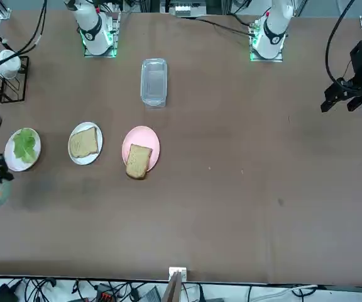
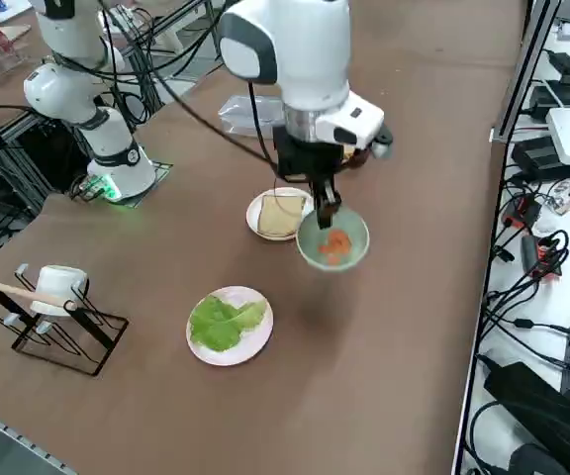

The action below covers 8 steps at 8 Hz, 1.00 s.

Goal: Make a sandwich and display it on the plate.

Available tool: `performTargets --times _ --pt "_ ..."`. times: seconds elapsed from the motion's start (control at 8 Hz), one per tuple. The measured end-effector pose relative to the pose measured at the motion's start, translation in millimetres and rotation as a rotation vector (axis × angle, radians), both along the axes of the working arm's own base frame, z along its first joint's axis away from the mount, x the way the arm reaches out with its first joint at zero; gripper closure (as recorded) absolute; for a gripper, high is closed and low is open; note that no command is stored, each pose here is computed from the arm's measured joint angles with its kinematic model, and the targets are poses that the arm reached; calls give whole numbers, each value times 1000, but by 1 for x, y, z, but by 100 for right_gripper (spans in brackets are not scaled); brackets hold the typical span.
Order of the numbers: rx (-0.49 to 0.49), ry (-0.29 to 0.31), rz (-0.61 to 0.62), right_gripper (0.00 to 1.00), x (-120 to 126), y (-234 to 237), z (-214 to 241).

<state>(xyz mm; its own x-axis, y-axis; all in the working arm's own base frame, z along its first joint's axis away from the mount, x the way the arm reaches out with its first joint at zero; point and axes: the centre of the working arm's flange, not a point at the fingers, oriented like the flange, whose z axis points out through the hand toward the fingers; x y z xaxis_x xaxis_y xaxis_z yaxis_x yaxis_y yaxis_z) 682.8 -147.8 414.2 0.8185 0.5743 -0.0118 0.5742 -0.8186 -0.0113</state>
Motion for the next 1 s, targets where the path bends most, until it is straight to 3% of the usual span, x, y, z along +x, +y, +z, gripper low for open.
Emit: performTargets --times 0.5,1.0 --pt "88 116 -159 97 -58 89 -26" --pt "310 257 -360 97 -111 114 -79"
